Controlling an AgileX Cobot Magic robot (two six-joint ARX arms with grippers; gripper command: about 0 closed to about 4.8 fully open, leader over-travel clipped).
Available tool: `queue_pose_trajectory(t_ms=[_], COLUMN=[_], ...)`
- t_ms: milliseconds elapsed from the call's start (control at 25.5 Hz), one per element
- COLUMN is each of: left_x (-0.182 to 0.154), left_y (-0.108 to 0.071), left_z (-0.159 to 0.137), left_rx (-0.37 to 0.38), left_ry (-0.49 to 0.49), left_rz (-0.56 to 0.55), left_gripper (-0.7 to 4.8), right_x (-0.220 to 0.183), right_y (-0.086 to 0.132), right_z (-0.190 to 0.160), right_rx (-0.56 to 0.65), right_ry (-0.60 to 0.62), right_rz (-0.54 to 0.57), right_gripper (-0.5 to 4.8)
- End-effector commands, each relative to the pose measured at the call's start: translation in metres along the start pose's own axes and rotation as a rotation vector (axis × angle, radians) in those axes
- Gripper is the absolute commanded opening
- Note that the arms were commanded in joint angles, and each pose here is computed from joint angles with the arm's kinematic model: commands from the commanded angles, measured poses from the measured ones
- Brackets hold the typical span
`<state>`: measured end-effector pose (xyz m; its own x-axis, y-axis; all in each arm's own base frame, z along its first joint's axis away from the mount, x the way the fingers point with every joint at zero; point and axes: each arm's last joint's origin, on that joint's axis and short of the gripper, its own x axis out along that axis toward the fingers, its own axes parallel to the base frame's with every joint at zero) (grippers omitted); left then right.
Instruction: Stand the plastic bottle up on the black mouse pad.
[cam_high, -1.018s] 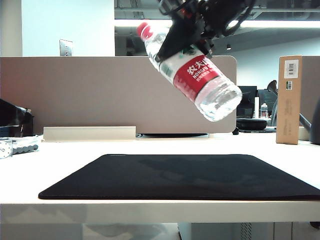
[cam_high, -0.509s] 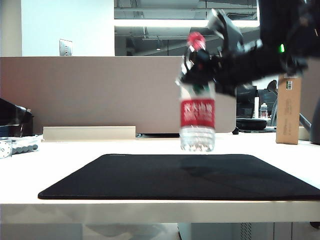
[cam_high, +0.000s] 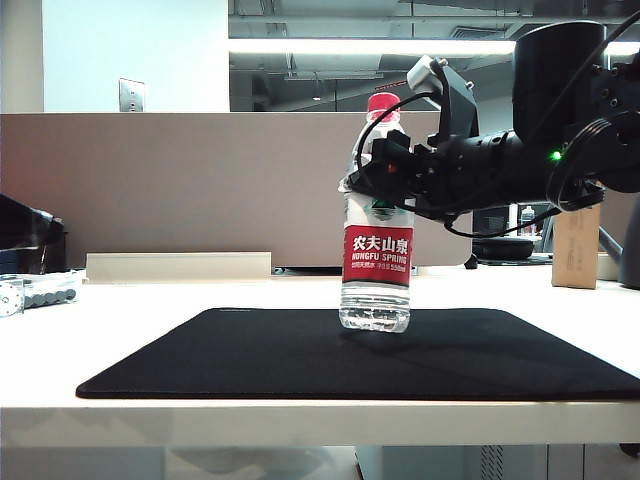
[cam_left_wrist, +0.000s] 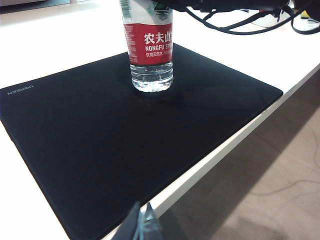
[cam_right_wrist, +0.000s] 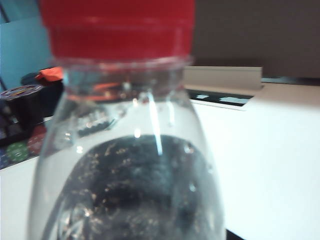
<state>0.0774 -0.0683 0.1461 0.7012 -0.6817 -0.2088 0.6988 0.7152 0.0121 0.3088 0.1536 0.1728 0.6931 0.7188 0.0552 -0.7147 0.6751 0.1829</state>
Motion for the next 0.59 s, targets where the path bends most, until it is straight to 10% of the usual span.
queue_pose_trajectory(t_ms=[39,196,431,587], left_x=[-0.0003,-0.0006,-0.0024,-0.0025], left_y=[0.0001,0.0001,0.0000,0.0000], left_z=[0.0027,0.0029,0.0050,0.0051], left_rx=[0.001,0.001,0.003,0.003], left_ry=[-0.017,-0.021,-0.050,-0.052], left_rz=[-0.002,-0.002,-0.001,-0.001], left_gripper=[-0.01,-0.01,-0.01,-0.01], right_x=[0.0015,0.0017,0.0017,0.0009], right_y=[0.0035,0.0041,0.0050,0.0073], right_z=[0.0126,0.0090,0.0119,0.0185], right_rx=[-0.024,-0.010,-0.023,-0.049], right_ry=[-0.073,-0.032,-0.061,-0.120], right_rz=[0.034,0.064,0.071,0.108], right_gripper=[2.16,2.24,4.38,4.42])
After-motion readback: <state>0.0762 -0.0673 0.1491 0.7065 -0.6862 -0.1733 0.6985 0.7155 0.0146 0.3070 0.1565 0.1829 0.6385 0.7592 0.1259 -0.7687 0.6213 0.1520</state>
